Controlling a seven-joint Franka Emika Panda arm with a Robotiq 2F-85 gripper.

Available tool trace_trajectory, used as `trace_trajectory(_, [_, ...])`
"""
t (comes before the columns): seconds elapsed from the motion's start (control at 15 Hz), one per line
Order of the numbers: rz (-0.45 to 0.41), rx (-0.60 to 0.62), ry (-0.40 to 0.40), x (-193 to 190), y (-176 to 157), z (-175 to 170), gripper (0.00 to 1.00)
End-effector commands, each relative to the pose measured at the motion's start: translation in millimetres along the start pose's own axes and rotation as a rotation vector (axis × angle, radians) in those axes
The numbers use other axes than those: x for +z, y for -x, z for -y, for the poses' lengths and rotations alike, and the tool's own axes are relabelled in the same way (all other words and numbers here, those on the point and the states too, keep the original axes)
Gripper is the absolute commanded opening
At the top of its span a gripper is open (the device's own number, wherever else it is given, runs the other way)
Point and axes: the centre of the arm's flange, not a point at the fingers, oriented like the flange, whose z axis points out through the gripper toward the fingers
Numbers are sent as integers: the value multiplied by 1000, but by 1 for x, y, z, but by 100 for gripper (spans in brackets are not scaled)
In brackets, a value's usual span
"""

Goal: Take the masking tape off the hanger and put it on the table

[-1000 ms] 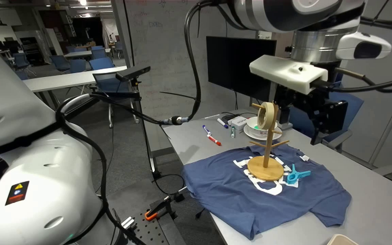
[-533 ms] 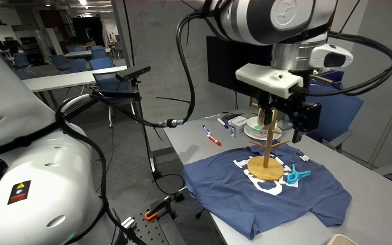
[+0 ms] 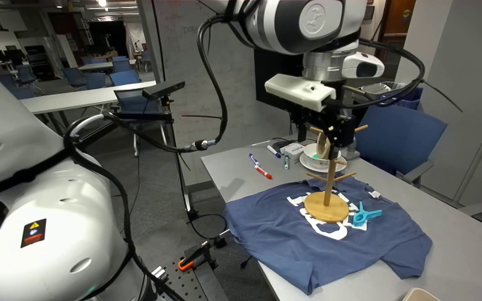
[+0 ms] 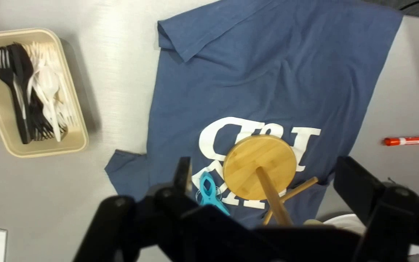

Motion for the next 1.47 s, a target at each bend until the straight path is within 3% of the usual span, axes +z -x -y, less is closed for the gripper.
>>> trace_trajectory(0.0, [-3,-16,-8,-1,2,6,100])
trace_trajectory(0.4, [-15,-31,-5,-4,8,9,100])
trace_trajectory(0.87, [-34,-82,142,27,10,58,100])
trace_trajectory(1.07, [-78,-94,170,44,11,86,100])
trace_trajectory(1.4, [-204,-64,133,61,10,114,100])
